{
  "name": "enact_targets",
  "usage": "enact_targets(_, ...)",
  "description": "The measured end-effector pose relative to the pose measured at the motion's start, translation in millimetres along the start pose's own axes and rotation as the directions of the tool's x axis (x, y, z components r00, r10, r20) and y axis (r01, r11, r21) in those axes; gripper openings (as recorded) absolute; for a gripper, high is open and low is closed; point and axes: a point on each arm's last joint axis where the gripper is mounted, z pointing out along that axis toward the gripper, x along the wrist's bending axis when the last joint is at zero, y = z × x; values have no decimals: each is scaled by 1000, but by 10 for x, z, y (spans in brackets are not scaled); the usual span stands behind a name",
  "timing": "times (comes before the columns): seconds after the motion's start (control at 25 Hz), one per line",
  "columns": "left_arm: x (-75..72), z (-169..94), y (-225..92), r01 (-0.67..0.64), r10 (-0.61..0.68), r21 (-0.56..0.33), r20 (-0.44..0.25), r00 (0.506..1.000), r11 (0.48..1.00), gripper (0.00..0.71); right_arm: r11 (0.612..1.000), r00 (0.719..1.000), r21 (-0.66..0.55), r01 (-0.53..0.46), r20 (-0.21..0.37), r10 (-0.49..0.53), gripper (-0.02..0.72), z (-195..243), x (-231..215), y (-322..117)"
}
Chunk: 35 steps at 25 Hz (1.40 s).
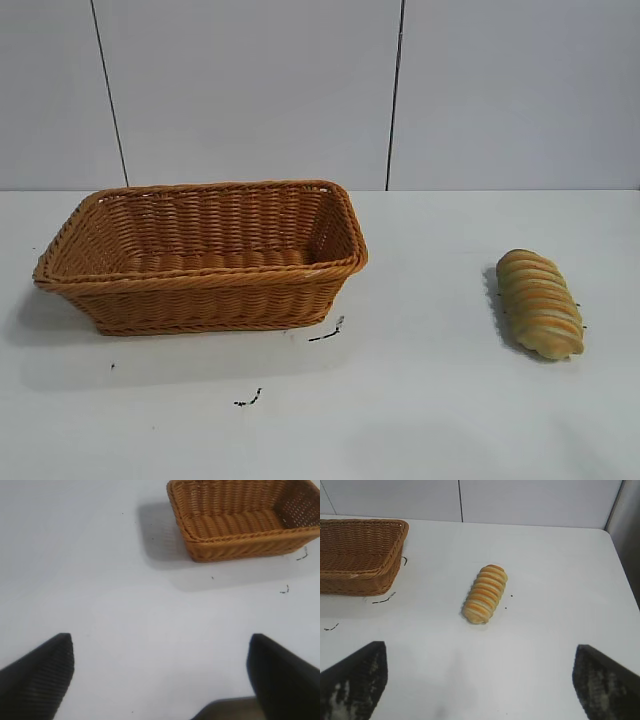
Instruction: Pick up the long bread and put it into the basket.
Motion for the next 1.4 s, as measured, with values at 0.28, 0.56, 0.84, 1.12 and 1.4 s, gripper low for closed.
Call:
enact_targets(0.28, 0, 0, 0, 0, 0, 0, 0, 1000, 1000, 692, 1000, 1000, 0, 0, 0, 0, 689, 0, 0, 0)
enact_targets(0.56, 0, 0, 0, 0, 0, 0, 0, 1000, 1000, 692, 999, 1000, 48, -4, -3, 4, 689, 57, -7, 33)
enact_targets(0.84, 0, 0, 0, 0, 0, 0, 0, 1000, 1000, 692, 963, 999, 268, -37, -10, 41, 689, 380, -59, 438)
enact_targets(1.12, 0, 0, 0, 0, 0, 0, 0, 1000, 1000, 692, 822, 994, 562, -94, 12, 106, 689, 1189, -146, 708)
enact_targets(1.4, 0, 0, 0, 0, 0, 0, 0, 1000, 1000, 692, 647, 992, 756, -103, 29, 123, 689, 2173, -237, 754)
